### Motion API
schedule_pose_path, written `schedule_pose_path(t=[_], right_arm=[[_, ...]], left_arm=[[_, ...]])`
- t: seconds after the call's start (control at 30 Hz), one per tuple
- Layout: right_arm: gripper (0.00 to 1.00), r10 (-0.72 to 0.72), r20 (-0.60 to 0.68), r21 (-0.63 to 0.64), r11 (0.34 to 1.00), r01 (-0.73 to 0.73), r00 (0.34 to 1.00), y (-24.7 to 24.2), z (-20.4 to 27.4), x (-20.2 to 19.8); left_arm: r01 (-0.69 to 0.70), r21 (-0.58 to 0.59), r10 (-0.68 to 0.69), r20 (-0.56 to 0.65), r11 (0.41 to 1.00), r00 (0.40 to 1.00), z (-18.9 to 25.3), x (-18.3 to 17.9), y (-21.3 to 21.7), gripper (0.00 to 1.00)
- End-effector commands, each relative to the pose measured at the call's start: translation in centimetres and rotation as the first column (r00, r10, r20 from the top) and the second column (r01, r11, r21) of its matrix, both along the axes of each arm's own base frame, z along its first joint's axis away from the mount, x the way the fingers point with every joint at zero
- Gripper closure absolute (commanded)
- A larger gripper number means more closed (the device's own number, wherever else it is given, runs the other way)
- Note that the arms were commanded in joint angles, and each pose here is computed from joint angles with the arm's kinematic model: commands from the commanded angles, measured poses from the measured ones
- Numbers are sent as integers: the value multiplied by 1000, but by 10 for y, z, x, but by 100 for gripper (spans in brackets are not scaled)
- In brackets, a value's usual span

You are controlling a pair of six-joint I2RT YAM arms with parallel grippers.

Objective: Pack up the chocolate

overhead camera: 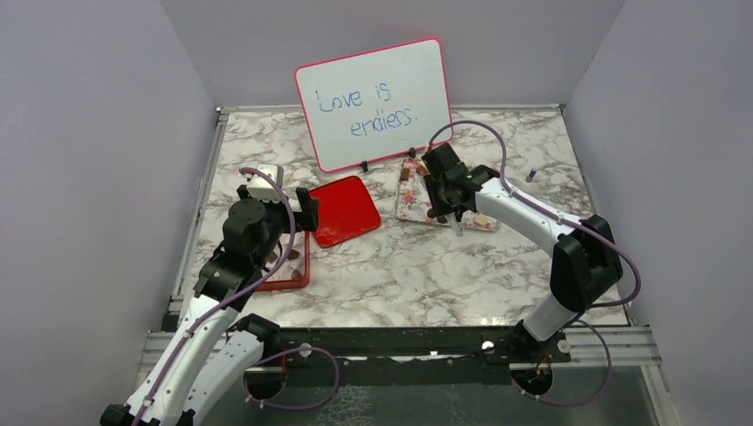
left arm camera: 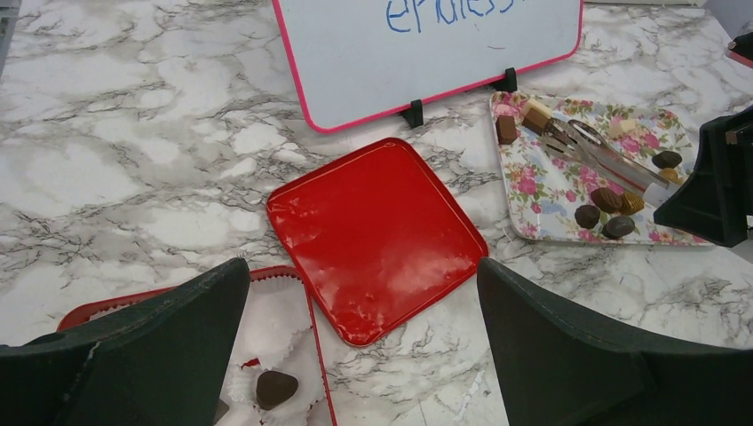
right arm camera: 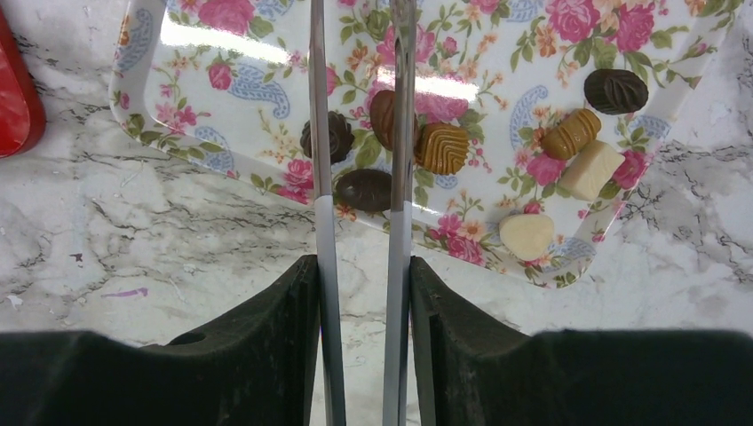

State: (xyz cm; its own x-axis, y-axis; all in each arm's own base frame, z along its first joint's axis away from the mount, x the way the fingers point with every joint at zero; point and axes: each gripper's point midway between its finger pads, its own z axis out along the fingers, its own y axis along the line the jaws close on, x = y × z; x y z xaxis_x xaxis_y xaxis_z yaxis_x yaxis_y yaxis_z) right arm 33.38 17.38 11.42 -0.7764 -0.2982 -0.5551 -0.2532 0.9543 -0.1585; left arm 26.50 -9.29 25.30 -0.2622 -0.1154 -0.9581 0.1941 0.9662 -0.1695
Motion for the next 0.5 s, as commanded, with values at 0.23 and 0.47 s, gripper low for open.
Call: schedule_pose_path(t=[0.23, 0.47], right_arm=[[68, 6, 36, 10, 1000, -6, 999, 6, 8, 13], [79, -2, 42, 11, 1000, 2, 999, 2, 16, 8]], left_arm=[[28, 2, -28, 25, 1000, 999, 4, -1, -4, 1], [31, 0, -31, 24, 1000, 999, 4, 0, -5, 1]])
